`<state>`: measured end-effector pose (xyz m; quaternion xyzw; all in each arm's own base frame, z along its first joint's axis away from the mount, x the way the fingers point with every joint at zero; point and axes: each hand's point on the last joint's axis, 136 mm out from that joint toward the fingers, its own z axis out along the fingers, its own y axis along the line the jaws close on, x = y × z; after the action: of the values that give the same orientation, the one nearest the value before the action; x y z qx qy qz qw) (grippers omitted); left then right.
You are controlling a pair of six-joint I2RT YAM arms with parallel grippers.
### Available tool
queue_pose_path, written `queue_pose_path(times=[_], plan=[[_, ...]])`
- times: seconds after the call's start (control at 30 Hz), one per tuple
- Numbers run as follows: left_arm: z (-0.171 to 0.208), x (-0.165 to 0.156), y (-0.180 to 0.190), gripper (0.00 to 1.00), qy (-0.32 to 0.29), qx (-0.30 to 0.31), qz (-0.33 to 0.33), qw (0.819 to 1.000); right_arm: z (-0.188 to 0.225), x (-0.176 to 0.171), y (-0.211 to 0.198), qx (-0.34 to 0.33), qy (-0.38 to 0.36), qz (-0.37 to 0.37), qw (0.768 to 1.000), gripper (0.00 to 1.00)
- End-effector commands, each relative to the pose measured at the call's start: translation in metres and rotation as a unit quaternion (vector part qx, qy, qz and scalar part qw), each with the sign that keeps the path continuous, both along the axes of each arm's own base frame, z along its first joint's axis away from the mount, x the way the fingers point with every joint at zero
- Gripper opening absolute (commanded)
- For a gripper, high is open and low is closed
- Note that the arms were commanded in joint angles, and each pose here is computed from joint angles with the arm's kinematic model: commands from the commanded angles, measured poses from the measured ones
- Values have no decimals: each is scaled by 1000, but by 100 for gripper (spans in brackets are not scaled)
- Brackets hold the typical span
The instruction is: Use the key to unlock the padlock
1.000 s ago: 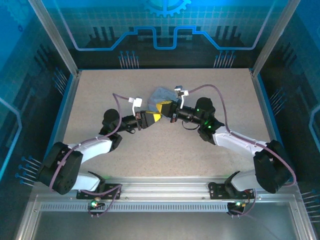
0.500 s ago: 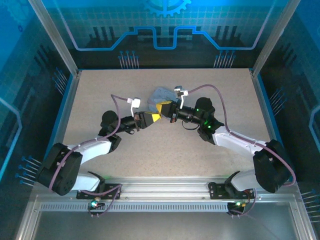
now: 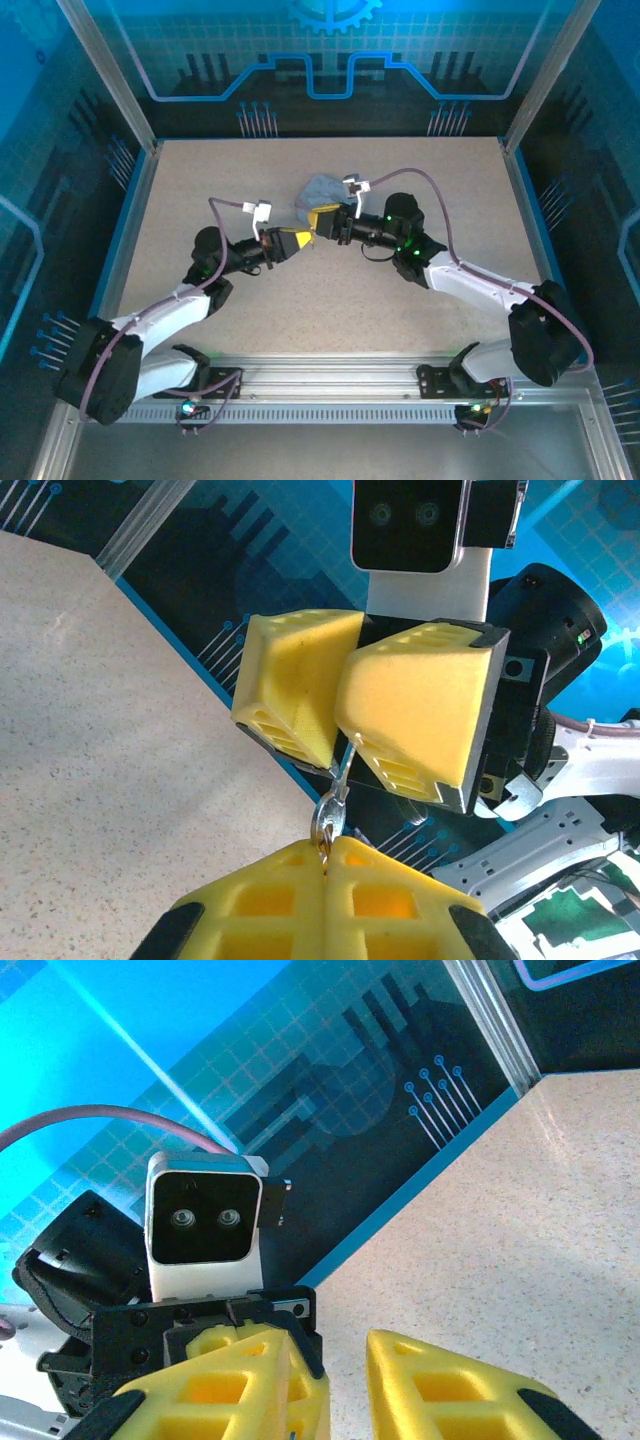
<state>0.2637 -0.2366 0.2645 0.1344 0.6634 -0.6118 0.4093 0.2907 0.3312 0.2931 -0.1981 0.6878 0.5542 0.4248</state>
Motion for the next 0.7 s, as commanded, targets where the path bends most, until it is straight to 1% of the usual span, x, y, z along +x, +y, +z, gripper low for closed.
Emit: queue_pose_path(times=[0.0,0.03,0.07,0.2,0.43,0.47,0.57,0.6,0.67], plan=[[-2,1,6,0,-15,14,18,1000,14,-4,12,7,-5,21,1000,27],[-2,1,6,0,-14,14,19,1000,15,-5,15,7,-5,26,1000,26],[-2,2,6,0,-14,13,20,1000,16,-6,17,8,-3,30,1000,24],[-2,1,7,0,-10,12,21,1000,16,-8,23,11,-3,41,999,0],[0,0,8,0,-8,6,19,1000,16,-7,23,14,0,39,999,0],[2,-1,9,3,-10,2,18,1000,17,-8,23,17,1,40,999,0],[6,0,11,20,-13,-11,18,1000,20,-9,23,24,1,41,999,0],[8,0,12,22,-14,-15,17,1000,21,-9,23,25,0,41,999,0],[8,0,12,24,-14,-18,14,1000,23,-9,22,27,-2,39,999,0]])
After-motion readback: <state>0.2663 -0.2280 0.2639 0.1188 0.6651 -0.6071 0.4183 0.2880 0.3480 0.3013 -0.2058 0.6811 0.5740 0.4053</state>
